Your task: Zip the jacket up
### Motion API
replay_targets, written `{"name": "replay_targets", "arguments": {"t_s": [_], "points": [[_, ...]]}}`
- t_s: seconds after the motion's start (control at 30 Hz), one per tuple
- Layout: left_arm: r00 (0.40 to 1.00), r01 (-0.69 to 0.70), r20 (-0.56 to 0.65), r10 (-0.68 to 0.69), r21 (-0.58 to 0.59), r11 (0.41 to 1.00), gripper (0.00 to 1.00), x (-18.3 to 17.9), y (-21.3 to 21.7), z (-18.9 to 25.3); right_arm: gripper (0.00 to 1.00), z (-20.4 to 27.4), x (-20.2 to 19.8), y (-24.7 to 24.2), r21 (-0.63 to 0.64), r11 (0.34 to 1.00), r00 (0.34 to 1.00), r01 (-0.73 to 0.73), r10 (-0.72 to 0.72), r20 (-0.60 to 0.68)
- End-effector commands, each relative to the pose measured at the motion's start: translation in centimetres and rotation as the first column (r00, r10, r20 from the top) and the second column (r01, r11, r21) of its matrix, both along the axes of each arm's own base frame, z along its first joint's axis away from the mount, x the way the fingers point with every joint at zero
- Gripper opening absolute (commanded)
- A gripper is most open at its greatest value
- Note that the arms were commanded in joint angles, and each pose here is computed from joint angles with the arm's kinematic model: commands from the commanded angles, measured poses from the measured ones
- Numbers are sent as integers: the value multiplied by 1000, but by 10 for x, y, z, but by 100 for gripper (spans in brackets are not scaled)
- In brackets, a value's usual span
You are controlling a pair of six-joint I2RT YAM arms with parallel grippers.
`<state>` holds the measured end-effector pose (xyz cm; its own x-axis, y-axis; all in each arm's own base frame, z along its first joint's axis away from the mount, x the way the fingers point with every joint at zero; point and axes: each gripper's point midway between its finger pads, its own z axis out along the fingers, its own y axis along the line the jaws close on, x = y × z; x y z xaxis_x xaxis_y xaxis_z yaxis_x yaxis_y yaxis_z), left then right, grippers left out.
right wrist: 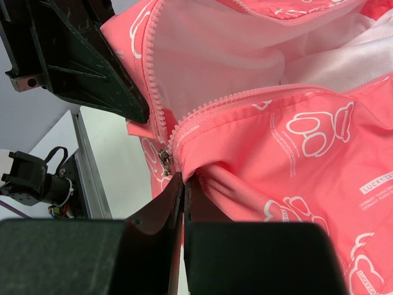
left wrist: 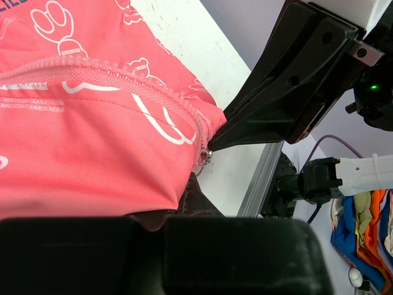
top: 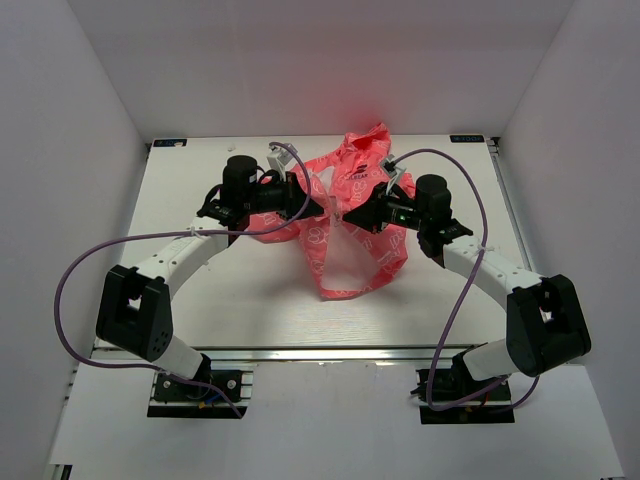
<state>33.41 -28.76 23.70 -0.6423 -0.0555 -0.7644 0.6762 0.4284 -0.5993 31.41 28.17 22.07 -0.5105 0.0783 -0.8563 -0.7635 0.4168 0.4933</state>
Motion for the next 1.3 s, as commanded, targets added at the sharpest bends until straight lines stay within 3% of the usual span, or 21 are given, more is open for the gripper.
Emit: {"name": "replay_targets", "arguments": {"t_s": [0.0, 1.27], "points": [[998, 7, 66, -5, -20, 1000, 0, -5, 0, 22, 0, 11, -2, 3, 8, 1000, 998, -22, 22, 52], [999, 35, 43, -33, -30, 999, 0, -10, -2, 13, 0, 21, 1, 10, 33, 999, 998, -34, 33, 53]]}}
